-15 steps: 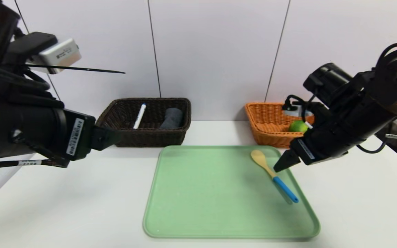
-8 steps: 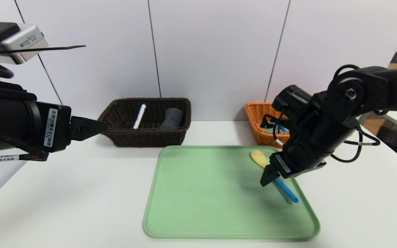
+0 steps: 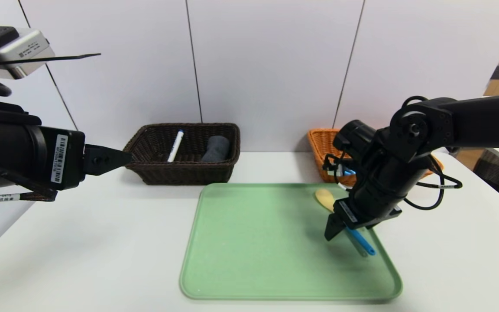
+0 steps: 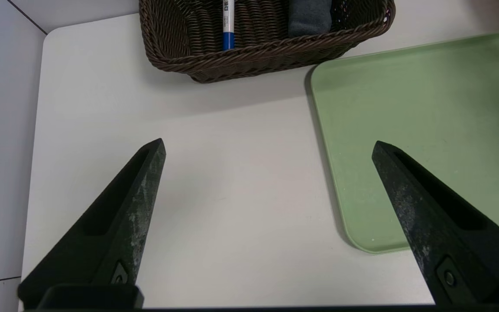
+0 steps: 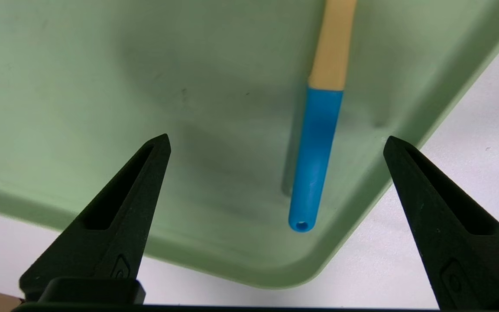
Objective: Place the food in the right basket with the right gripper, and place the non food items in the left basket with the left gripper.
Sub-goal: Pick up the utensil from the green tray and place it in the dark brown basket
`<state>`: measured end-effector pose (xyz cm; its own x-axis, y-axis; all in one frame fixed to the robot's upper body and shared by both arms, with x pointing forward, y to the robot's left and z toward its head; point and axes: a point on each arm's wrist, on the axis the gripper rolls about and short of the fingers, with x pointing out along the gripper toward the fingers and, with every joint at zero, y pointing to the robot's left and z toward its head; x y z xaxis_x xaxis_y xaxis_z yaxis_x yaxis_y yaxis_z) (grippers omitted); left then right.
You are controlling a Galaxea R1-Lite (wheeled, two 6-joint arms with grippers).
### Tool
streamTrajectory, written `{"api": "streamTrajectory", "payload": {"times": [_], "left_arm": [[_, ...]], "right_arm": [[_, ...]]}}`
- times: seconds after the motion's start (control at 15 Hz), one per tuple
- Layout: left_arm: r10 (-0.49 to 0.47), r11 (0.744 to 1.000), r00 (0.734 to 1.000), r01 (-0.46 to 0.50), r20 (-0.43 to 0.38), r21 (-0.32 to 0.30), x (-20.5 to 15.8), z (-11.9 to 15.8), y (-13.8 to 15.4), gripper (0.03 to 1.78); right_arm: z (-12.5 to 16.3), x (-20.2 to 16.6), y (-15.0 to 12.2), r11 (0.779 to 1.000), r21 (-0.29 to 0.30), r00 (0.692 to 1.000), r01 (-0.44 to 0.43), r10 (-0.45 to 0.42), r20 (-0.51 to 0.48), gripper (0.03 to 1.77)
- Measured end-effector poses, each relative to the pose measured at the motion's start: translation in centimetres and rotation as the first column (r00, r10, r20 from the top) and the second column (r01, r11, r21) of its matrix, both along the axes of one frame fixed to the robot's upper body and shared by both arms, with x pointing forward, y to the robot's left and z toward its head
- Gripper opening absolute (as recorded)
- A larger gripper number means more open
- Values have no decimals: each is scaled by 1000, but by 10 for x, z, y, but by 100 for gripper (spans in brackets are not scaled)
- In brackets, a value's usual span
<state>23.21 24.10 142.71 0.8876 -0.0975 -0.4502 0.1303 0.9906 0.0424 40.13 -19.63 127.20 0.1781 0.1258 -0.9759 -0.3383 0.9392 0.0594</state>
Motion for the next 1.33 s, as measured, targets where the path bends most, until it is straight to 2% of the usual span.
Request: {"api": "streamTrajectory", "payload": {"times": [1.33], "left_arm": [[9, 1000, 1000, -9, 2, -2, 0, 0, 2, 169]], "right_arm": [[-16, 15, 9, 999, -51, 999, 8, -5, 41, 170]]}}
